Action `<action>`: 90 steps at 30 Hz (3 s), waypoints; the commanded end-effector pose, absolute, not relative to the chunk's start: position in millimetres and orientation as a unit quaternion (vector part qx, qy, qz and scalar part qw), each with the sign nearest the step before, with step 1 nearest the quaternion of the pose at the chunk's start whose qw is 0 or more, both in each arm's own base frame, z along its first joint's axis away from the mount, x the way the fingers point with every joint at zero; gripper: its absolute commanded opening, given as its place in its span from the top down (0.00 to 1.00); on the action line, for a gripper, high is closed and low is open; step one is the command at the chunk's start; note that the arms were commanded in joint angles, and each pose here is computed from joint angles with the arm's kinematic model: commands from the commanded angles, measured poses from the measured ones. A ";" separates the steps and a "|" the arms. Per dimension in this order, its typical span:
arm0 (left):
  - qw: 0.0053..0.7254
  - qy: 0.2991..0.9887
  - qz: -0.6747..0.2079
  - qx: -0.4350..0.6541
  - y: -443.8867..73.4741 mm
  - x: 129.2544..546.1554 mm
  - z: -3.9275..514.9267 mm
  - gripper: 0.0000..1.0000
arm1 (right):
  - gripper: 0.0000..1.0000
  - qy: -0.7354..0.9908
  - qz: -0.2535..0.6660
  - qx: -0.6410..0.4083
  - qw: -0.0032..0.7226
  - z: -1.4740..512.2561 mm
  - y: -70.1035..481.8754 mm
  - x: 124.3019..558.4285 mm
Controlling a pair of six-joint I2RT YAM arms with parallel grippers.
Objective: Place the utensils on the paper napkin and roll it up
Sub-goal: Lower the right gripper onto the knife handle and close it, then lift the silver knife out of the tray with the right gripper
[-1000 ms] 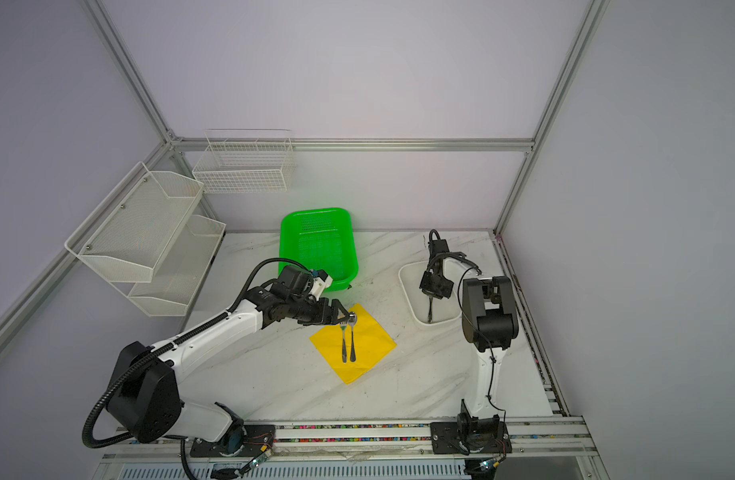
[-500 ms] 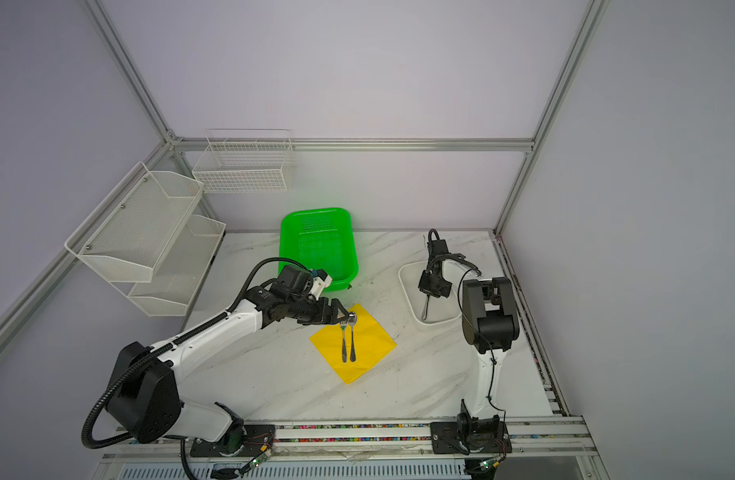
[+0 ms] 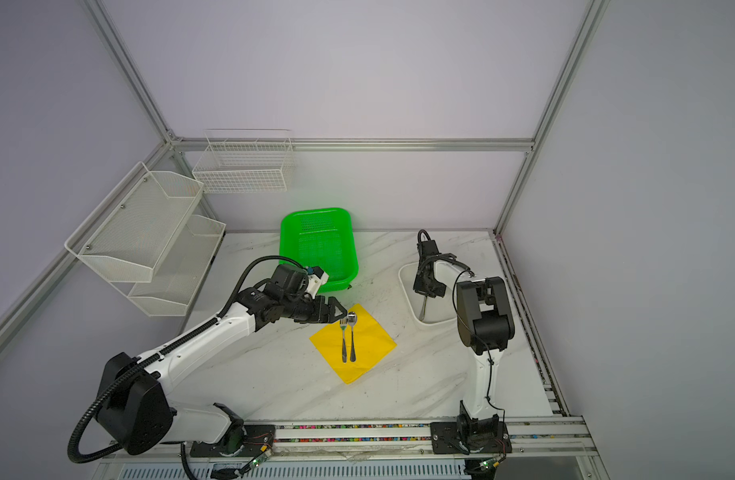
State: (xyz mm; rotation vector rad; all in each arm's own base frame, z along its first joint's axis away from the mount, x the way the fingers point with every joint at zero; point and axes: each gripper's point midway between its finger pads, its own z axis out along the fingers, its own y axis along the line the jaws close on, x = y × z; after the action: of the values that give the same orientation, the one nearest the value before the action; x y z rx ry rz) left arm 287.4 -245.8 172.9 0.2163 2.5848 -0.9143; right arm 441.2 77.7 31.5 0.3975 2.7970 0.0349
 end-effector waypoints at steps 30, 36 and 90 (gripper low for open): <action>0.242 0.899 -0.355 0.081 -254.1 300.3 214.9 0.11 | 0.88 0.989 0.057 0.075 0.109 17.6 125.0 417.8; 0.246 0.898 -0.356 0.079 -253.8 300.9 217.9 0.11 | 0.86 0.994 0.027 0.073 0.077 2.4 120.6 401.0; 0.267 0.897 -0.353 -0.001 -226.9 284.5 206.3 0.17 | 1.00 0.927 0.291 0.009 0.236 172.3 175.9 362.8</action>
State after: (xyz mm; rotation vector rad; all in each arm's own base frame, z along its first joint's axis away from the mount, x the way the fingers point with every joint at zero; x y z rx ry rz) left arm 291.2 -223.7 201.1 -0.0091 2.4560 -0.8817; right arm 381.5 147.9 164.2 0.0515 2.5548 0.6115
